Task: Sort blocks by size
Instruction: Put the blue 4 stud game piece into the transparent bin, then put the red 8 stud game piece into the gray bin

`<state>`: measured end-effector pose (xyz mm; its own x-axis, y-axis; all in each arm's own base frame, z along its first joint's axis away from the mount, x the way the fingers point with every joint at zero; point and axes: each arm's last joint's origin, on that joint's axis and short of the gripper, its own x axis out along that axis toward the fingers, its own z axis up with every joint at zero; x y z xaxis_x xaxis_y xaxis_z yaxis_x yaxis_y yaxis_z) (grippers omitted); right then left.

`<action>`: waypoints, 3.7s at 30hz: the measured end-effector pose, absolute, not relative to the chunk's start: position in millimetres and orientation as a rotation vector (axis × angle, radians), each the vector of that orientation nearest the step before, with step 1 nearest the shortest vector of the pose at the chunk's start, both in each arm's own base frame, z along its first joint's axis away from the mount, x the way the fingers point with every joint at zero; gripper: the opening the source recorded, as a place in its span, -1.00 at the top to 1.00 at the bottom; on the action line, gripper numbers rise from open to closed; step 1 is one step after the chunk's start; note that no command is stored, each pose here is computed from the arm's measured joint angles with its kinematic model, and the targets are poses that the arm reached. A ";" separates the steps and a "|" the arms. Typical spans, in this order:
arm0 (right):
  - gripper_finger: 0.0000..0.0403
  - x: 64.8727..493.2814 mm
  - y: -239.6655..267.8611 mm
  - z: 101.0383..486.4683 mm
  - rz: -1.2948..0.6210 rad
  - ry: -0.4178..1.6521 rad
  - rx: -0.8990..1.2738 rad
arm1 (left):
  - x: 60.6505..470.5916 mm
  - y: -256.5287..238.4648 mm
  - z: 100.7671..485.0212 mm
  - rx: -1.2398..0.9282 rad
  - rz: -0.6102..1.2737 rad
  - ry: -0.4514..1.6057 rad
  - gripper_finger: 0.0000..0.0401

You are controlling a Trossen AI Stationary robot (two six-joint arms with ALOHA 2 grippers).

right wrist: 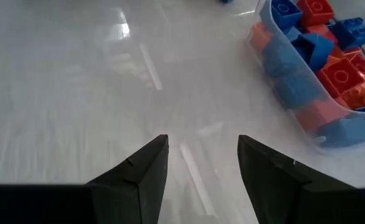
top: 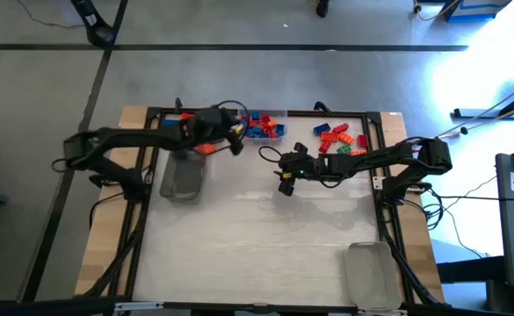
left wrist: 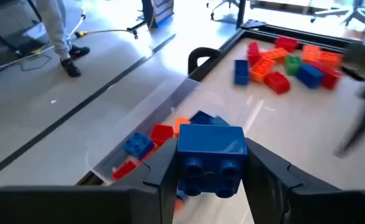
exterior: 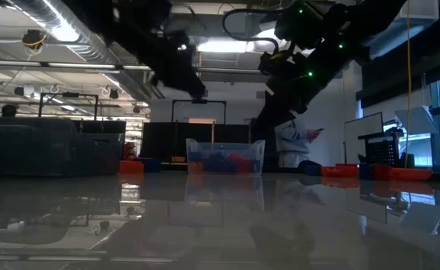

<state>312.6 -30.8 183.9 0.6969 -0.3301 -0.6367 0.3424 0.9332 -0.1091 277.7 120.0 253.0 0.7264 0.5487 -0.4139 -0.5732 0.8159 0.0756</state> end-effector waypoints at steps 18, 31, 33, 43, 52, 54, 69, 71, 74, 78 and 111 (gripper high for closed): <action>0.04 314.4 -33.5 187.1 -0.463 0.659 -0.006 | 306.6 186.8 198.5 -0.012 0.753 0.444 -0.05; 0.04 316.9 -34.0 190.5 -0.477 0.614 -0.010 | 285.5 148.6 237.0 0.097 0.654 0.513 -0.23; 0.04 317.1 -34.2 190.8 -0.476 0.612 -0.017 | 274.9 139.2 240.9 0.101 0.641 0.519 -0.21; 0.04 310.9 -35.1 218.3 -0.519 0.765 -0.051 | 215.2 87.2 233.8 0.028 0.579 0.460 -0.17; 0.04 262.0 -67.5 242.8 -0.793 1.009 0.173 | 183.9 58.4 208.4 0.001 0.508 0.444 -0.17; 0.04 247.9 -79.1 241.7 -0.853 1.077 0.281 | 181.8 56.4 205.5 -0.006 0.502 0.445 -0.17; -0.12 197.7 -99.1 214.2 -1.023 1.402 0.719 | 179.9 51.2 193.7 0.008 0.476 0.451 -0.17; -0.23 193.3 -97.0 204.3 -1.049 1.417 0.737 | 179.9 51.2 193.7 0.013 0.475 0.452 -0.17; -0.36 188.6 -95.0 195.2 -1.095 1.423 0.763 | 179.9 51.2 193.6 0.017 0.474 0.453 -0.17; -0.41 187.5 -94.8 189.8 -1.118 1.396 0.775 | 179.9 51.3 193.6 0.017 0.475 0.453 -0.17; 0.17 171.9 -104.5 144.9 -1.166 1.247 0.868 | 179.9 51.2 193.4 0.027 0.472 0.457 -0.17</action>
<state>171.9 -104.5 144.9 -0.0630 -0.1783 -0.9820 0.9677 0.2299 -0.1039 179.9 51.2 193.4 0.7918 0.4449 -0.4184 -0.4330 0.8921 0.1292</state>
